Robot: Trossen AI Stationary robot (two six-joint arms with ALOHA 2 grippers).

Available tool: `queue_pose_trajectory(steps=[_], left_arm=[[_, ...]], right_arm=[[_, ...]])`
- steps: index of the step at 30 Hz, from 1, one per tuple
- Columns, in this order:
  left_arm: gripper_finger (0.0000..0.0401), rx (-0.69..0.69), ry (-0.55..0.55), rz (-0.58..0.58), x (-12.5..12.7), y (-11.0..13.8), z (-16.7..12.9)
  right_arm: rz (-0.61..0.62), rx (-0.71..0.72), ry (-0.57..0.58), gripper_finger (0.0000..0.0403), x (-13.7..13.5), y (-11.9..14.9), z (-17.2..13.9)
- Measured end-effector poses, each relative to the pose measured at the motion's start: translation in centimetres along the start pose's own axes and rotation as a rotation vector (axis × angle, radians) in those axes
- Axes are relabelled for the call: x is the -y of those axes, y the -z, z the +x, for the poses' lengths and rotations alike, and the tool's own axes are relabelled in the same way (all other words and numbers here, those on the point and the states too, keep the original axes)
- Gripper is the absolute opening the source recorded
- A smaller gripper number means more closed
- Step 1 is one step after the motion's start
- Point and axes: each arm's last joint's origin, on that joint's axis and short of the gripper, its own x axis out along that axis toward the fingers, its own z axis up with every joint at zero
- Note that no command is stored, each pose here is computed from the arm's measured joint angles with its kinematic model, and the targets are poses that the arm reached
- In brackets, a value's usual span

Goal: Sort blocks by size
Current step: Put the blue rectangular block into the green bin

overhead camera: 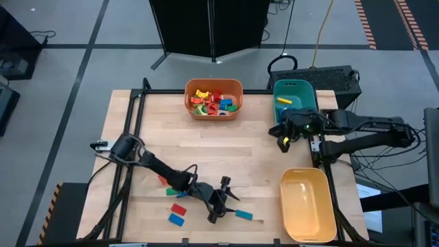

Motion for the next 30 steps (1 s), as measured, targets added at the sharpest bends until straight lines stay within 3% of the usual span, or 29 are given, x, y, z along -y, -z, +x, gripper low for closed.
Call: queue_pose_trajectory(steps=[15, 19, 24, 30], left_arm=[[0.0214, -0.039, 0.018, -0.067, 1.3, 2.5, 3.7], [0.0242, -0.057, 0.067, -0.094, 1.5, 2.8, 3.8], [0.0286, -0.091, 0.044, -0.092, 1.5, 3.1, 3.8], [0.0290, -0.112, 0.023, -0.091, 1.4, 3.4, 3.8]], right_arm=[[-0.071, -0.056, -0.014, 0.0047, -2.6, 0.8, 2.5], [-0.080, -0.077, -0.016, 0.0048, -3.0, 1.1, 2.9], [-0.056, -0.074, -0.020, 0.0048, -3.1, 1.1, 3.1], [-0.039, -0.051, -0.034, 0.0048, -3.4, 0.8, 3.4]])
